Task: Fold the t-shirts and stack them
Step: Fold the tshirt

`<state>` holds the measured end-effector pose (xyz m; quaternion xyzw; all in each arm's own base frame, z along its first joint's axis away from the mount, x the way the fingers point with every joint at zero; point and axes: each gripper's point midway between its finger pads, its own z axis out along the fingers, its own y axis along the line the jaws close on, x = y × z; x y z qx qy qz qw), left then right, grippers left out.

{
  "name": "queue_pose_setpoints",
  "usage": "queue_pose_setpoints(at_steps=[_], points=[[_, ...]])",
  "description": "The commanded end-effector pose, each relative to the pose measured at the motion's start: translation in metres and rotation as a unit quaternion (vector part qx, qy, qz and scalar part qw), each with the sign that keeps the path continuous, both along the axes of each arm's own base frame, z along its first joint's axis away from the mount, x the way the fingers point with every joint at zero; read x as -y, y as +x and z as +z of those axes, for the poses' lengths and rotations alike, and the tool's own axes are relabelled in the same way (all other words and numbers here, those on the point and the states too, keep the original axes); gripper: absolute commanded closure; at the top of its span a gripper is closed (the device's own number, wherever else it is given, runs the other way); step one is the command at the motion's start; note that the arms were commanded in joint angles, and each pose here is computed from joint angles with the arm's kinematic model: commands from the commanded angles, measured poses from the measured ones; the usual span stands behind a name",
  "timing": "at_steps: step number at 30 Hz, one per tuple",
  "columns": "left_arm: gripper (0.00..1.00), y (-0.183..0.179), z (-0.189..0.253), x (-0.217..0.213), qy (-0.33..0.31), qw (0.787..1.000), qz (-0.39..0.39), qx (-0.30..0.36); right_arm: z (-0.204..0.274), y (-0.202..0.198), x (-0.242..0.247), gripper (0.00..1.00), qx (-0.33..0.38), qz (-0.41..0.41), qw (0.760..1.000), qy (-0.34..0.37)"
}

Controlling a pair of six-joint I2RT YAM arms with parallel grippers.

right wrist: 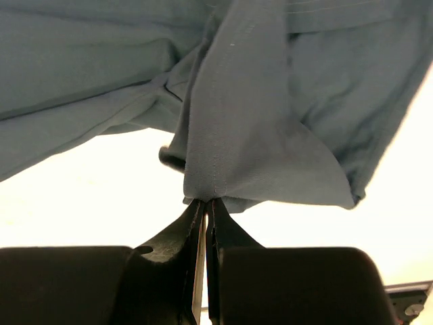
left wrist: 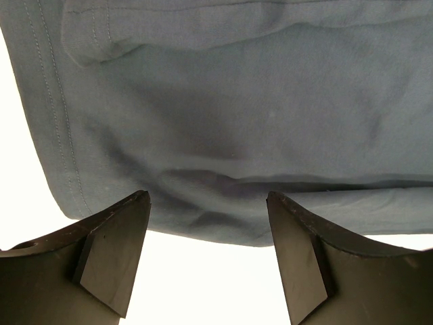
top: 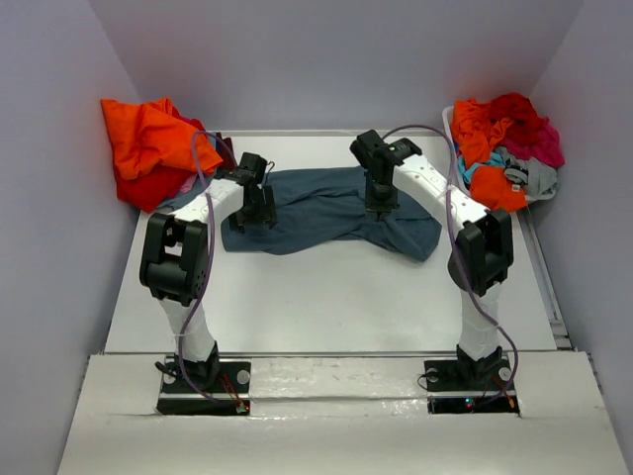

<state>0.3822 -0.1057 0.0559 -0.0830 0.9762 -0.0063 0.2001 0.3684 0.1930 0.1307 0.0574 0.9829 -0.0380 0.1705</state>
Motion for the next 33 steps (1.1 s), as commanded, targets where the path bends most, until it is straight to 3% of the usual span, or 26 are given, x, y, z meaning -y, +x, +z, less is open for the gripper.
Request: queue_pose_setpoints(at_steps=[1,15,24,33], points=[[0.19,-0.001,0.0,-0.005,0.007,1.0,0.002,0.001,0.025,-0.003,0.014,0.93,0.028,-0.021,0.999,-0.026],[0.18,-0.026,-0.005,-0.023,0.031,0.998,0.049,-0.006,0.012,0.005,0.057,0.93,0.029,-0.086,0.994,-0.054],[0.18,-0.034,0.026,-0.041,0.051,0.994,0.09,0.046,-0.002,0.002,0.052,0.93,0.02,-0.084,0.995,-0.042],[0.18,-0.067,0.015,-0.05,0.059,0.993,0.104,0.018,-0.01,0.001,0.051,0.93,0.014,-0.076,0.996,-0.041]])
